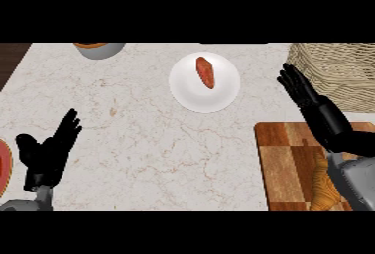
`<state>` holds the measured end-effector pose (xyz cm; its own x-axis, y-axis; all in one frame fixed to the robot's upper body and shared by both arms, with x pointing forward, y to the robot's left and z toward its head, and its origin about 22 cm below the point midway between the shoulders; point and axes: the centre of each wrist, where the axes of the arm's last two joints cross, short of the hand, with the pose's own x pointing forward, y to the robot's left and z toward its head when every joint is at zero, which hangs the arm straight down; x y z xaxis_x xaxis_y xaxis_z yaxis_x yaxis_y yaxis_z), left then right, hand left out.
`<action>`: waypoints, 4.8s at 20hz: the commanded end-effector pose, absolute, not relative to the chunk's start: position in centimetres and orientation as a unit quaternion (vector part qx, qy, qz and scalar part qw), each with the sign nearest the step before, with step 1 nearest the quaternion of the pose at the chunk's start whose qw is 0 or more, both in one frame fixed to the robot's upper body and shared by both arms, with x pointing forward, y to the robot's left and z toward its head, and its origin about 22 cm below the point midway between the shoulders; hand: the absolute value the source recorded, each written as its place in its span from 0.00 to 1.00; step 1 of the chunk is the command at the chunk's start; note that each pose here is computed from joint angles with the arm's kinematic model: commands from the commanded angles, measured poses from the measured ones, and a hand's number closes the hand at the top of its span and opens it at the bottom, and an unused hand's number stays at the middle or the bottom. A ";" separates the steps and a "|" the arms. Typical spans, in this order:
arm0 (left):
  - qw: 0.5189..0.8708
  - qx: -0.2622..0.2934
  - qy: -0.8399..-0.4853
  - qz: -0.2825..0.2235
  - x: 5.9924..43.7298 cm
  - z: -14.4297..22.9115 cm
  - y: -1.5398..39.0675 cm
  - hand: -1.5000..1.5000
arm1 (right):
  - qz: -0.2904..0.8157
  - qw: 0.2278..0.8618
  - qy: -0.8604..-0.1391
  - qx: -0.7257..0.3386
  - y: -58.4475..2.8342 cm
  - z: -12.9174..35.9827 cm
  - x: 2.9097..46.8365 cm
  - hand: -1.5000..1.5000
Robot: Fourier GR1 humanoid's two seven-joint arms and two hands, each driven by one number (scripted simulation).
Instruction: Pick the croissant from the cutting board and place it in the basket
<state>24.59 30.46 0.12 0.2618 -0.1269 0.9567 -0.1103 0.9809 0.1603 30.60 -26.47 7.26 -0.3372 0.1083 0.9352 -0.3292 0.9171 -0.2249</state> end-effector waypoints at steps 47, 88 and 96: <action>0.761 0.094 -0.642 -0.021 28.4 4.9 32.8 0.50 | 0.559 0.642 -0.452 -0.267 -29.1 31.5 22.8 0.00; 0.764 0.095 -0.637 -0.031 27.7 4.2 33.0 0.50 | 0.497 0.659 -0.500 -0.264 -35.8 8.1 22.2 0.00; 0.762 0.090 -0.640 -0.037 28.6 4.3 33.1 0.50 | 0.511 0.661 -0.503 -0.223 -36.2 7.3 21.1 0.00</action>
